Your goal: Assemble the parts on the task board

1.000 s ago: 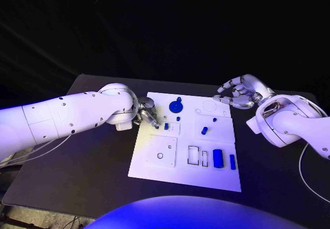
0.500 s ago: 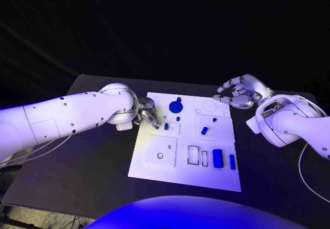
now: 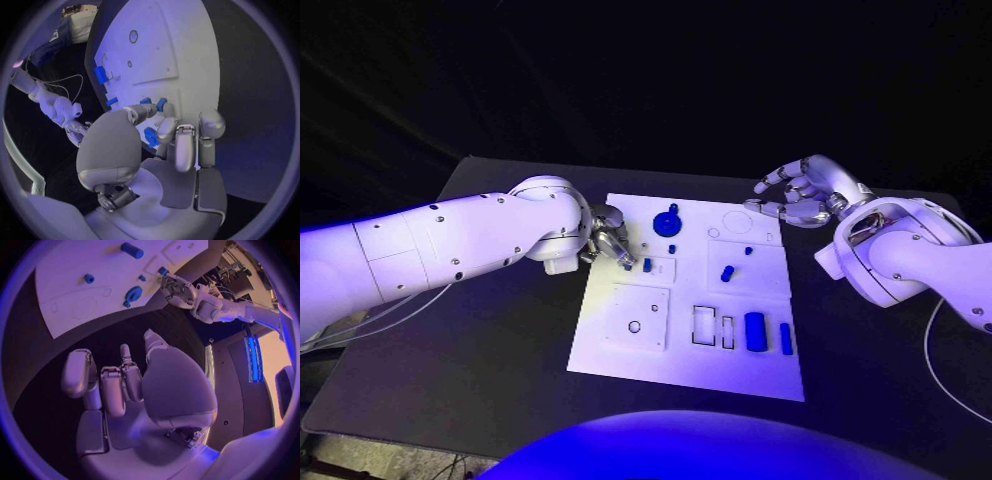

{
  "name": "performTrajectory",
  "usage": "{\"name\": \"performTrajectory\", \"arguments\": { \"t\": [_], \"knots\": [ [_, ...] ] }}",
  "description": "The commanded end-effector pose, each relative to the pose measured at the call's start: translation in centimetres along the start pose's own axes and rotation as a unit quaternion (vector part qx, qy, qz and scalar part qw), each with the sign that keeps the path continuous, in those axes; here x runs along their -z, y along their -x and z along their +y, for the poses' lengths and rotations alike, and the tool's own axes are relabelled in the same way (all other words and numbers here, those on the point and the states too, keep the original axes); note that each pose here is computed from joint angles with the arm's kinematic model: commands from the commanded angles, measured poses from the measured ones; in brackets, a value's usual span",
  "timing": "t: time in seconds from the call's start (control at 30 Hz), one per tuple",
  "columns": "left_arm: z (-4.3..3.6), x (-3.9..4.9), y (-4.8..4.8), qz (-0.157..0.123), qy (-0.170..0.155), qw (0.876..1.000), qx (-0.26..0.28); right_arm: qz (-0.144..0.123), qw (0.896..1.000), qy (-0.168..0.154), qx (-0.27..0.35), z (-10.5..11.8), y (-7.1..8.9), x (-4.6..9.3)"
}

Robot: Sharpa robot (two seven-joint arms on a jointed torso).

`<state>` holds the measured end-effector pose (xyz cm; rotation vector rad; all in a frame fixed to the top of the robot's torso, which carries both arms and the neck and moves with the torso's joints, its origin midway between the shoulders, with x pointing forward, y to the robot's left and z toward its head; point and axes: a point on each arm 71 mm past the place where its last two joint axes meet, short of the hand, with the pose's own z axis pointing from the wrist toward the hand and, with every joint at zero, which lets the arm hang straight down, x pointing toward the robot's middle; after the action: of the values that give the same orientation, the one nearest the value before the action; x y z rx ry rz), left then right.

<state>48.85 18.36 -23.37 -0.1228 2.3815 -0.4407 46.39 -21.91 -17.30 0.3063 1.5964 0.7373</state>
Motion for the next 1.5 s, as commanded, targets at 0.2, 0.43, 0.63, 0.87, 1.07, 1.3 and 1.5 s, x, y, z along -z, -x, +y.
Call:
{"name": "performTrajectory", "arguments": {
  "t": [0.2,0.43,0.63,0.87,1.07,1.3,1.5],
  "knots": [
    [-0.18,-0.16,-0.27,0.010,-0.005,1.000,0.001,0.002,1.000,0.006,0.002,0.1,-0.1,0.0],
    [-0.04,-0.14,-0.17,0.005,-0.004,1.000,0.005,0.001,1.000,0.005,0.002,0.0,-0.1,0.0],
    [-0.08,-0.02,0.01,-0.004,-0.006,1.000,0.011,0.001,1.000,0.005,0.001,0.0,-0.1,0.0],
    [0.09,0.04,0.29,-0.013,-0.005,1.000,0.017,0.001,1.000,0.005,0.001,0.0,-0.1,0.0],
    [0.38,0.10,0.69,-0.024,-0.003,0.999,0.025,0.001,1.000,0.005,0.001,0.0,-0.1,0.1],
    [-0.10,0.64,1.52,-0.042,-0.019,0.998,0.036,0.000,1.000,0.005,0.001,-0.1,0.0,0.1],
    [-1.67,1.37,2.49,-0.081,-0.099,0.988,0.083,-0.001,1.000,0.005,0.001,-0.2,0.0,0.1]
  ]
}}
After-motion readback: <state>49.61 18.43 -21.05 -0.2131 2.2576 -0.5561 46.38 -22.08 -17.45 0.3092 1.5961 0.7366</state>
